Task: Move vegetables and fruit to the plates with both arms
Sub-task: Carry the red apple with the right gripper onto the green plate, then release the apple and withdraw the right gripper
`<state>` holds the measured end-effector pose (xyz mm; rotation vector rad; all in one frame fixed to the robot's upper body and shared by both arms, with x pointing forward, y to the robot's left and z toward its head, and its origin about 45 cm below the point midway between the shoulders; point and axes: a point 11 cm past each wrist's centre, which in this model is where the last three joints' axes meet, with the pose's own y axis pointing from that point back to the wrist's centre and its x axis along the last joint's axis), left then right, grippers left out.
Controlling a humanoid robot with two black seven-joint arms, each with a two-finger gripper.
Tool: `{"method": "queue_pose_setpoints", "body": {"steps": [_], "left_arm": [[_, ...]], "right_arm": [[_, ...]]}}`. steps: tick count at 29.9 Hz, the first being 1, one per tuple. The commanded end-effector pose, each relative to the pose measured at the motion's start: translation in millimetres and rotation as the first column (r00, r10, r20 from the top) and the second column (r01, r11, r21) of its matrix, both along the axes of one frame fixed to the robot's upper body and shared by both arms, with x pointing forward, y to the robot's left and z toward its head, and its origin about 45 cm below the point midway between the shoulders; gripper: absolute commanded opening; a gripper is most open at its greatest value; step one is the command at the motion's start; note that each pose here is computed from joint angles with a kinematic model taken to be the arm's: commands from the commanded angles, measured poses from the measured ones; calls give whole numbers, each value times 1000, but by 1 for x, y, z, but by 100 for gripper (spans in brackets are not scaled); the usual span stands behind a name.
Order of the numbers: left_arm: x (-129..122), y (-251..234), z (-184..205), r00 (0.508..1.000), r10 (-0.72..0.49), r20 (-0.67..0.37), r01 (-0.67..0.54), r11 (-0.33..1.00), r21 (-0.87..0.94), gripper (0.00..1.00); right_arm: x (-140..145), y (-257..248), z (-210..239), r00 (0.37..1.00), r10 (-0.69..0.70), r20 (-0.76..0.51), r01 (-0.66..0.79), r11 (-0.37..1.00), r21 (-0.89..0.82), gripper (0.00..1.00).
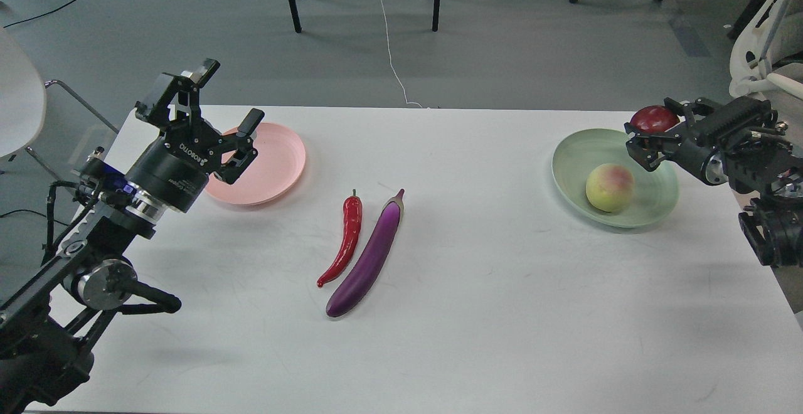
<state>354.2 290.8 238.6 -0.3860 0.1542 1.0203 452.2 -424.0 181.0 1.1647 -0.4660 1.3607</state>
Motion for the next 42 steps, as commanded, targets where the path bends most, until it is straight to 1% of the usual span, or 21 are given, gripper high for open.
{"method": "queue_pose_setpoints", "body": {"steps": [1, 4, 5, 8, 9, 19, 24, 26, 28, 29, 31, 32, 34, 36, 37, 39, 42], "left_arm": [[0, 0, 0, 1000, 0, 0, 0, 1000, 0, 98], [0, 0, 0, 1000, 0, 0, 0, 1000, 0, 98], [0, 0, 0, 1000, 0, 0, 0, 1000, -1, 98], [0, 0, 0, 1000, 0, 0, 0, 1000, 0, 98], [0, 0, 0, 1000, 0, 0, 0, 1000, 0, 98], [0, 0, 1, 1000, 1, 2, -1, 1000, 0, 98], [1, 1, 1, 1000, 4, 4, -4, 1000, -1, 98], [1, 1, 1, 1000, 5, 4, -4, 1000, -1, 98], [1, 1, 2, 1000, 4, 5, -4, 1000, -1, 98], [1, 2, 2, 1000, 4, 5, -4, 1000, 0, 98], [1, 2, 3, 1000, 4, 7, -4, 1000, 3, 98], [1, 4, 3, 1000, 5, 7, -5, 1000, 7, 98], [0, 4, 5, 1000, 2, 12, -2, 1000, 11, 98], [0, 3, 6, 1000, -1, 13, 0, 1000, 13, 98], [0, 3, 7, 1000, -3, 16, 3, 1000, 13, 98], [-1, 2, 10, 1000, -10, 24, 10, 1000, 15, 98], [-2, -1, 15, 999, -25, 38, 24, 999, 26, 98]], "right_arm": [[0, 0, 0, 1000, 1, 0, -1, 1000, 1, 69], [0, 0, 0, 1000, 0, 1, 0, 1000, 3, 71], [0, 0, 0, 1000, 0, 1, 0, 1000, 3, 75], [0, 0, 1, 1000, -1, 4, 1, 1000, 4, 94], [1, 1, 1, 1000, 0, 5, 0, 1000, 4, 96], [4, 2, 5, 1000, 4, 14, -4, 1000, 5, 98], [10, 15, 10, 999, 29, 42, -29, 999, 17, 98], [14, 17, 17, 997, 30, 70, -32, 999, 29, 98], [23, 18, 34, 991, -23, 133, 7, 993, 120, 98], [27, 19, 42, 983, -68, 171, 33, 979, 200, 99], [35, 22, 58, 949, -206, 240, 89, 902, 423, 99], [38, 26, 63, 925, -283, 254, 106, 834, 541, 99], [43, 33, 66, 883, -405, 236, 121, 683, 720, 99], [48, 36, 72, 865, -467, 182, 123, 552, 825, 99], [51, 40, 75, 871, -473, 135, 126, 481, 868, 99], [56, 48, 75, 890, -457, -4, 154, 291, 944, 99], [58, 44, 81, 907, -390, -160, 186, 30, 982, 99]]}}
